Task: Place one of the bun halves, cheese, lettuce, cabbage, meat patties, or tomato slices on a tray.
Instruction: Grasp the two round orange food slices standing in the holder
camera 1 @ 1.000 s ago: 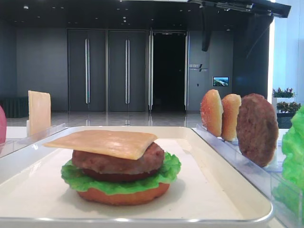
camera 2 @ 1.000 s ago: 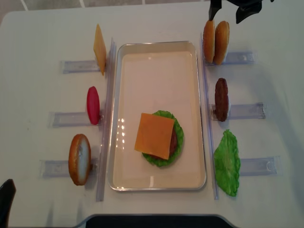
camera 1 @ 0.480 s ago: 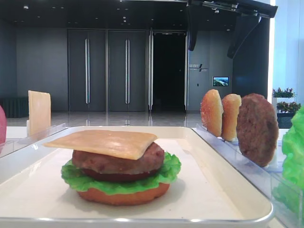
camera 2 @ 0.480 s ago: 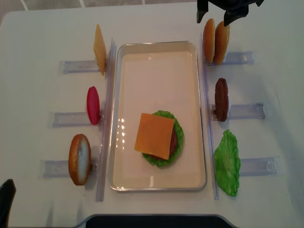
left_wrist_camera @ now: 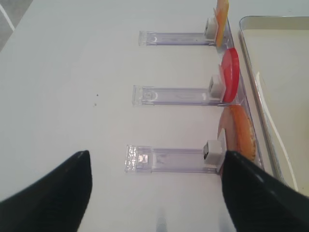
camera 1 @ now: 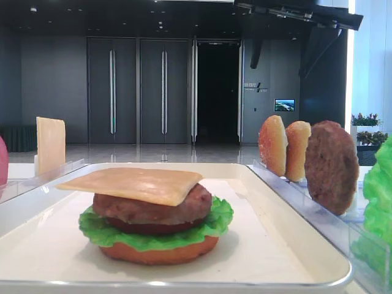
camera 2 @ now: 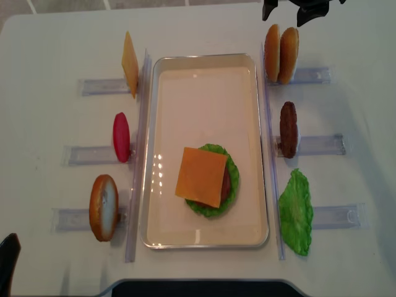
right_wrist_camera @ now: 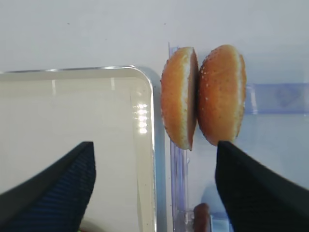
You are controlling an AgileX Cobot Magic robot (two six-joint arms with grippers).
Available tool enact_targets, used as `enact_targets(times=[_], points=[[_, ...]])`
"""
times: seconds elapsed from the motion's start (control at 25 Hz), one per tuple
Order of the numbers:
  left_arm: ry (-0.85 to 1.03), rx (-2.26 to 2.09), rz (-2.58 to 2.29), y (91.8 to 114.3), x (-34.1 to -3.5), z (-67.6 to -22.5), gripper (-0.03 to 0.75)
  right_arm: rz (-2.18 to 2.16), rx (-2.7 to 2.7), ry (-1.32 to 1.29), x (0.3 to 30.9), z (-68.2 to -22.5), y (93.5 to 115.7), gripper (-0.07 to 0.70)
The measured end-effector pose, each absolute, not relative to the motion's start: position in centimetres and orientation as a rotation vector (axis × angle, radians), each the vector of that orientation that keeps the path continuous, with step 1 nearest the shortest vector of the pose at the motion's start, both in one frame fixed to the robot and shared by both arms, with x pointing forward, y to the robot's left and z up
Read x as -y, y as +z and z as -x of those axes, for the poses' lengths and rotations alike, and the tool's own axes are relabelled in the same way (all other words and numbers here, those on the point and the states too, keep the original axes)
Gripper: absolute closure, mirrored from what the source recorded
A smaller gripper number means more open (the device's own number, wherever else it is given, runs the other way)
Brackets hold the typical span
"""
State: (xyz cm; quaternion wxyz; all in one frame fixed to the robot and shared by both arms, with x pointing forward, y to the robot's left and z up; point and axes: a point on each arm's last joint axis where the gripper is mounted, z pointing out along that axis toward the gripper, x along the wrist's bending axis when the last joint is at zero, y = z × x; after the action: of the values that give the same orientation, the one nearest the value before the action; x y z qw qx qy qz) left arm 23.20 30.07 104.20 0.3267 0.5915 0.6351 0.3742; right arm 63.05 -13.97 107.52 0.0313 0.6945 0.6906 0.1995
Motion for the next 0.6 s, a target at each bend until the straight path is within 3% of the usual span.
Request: enact_targets(times=[0.6], points=[[0.980, -1.664, -1.550, 104.2, -30.1, -23.2, 0.073, -2.178, -2.200, 0.602, 13.1, -64.0, 104.9, 0.108]])
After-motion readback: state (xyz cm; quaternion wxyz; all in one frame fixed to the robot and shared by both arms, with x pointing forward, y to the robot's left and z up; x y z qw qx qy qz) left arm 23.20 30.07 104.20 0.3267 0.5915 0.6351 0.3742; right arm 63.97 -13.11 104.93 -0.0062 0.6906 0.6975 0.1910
